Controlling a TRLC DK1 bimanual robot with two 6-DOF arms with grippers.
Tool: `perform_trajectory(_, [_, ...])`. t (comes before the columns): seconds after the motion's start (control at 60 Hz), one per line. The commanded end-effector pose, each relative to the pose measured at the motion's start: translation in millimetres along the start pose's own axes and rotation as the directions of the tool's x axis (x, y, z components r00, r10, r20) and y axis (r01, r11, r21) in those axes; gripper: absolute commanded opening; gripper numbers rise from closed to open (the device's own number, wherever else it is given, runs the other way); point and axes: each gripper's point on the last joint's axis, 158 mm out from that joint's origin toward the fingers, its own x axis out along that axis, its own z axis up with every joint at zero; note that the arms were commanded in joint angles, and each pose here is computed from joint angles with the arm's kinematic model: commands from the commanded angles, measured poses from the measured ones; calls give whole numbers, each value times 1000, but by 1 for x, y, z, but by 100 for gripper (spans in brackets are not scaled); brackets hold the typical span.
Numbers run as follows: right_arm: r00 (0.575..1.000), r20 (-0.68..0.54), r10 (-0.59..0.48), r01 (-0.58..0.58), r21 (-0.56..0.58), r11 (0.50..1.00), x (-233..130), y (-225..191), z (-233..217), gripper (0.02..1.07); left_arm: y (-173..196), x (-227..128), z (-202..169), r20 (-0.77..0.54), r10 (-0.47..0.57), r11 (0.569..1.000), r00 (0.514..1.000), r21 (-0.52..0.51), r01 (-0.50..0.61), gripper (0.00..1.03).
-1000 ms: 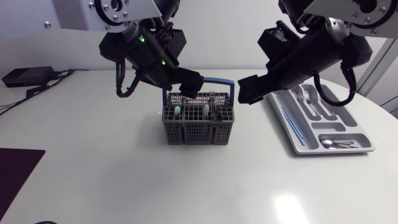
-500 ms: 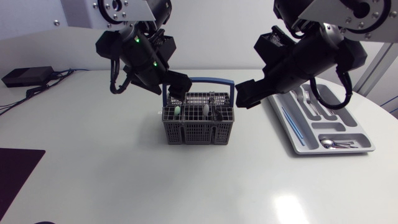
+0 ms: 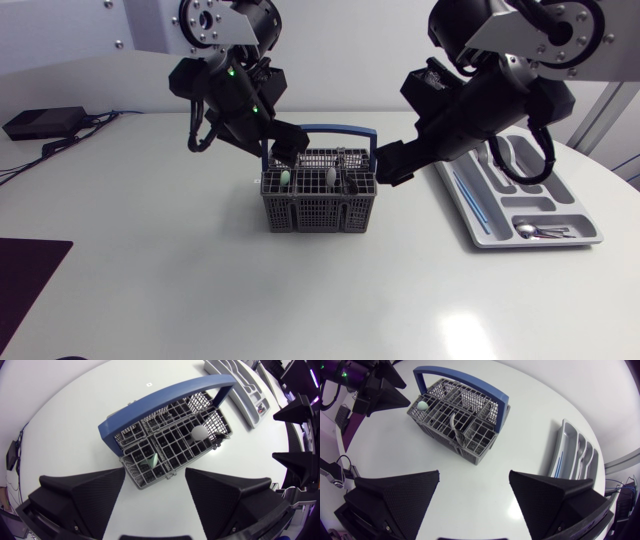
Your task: Unload the cutlery basket into the drawer organizer.
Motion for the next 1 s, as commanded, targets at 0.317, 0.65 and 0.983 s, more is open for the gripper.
perform_trajectory(0.317, [998,-65,10,-10,-10,1000,29,5,-16,102,12,37,1,-50,13,1000,999,13,-13,77])
perform_trajectory(0.65, [997,-74,9,-10,-12,1000,36,5,-20,102,8,53,3,-58,11,1000,998,11,-10,66])
perform_trajectory(0.983, [997,-82,10,-11,-11,1000,40,5,-24,102,3,63,-2,-79,7,1000,997,18,-6,57])
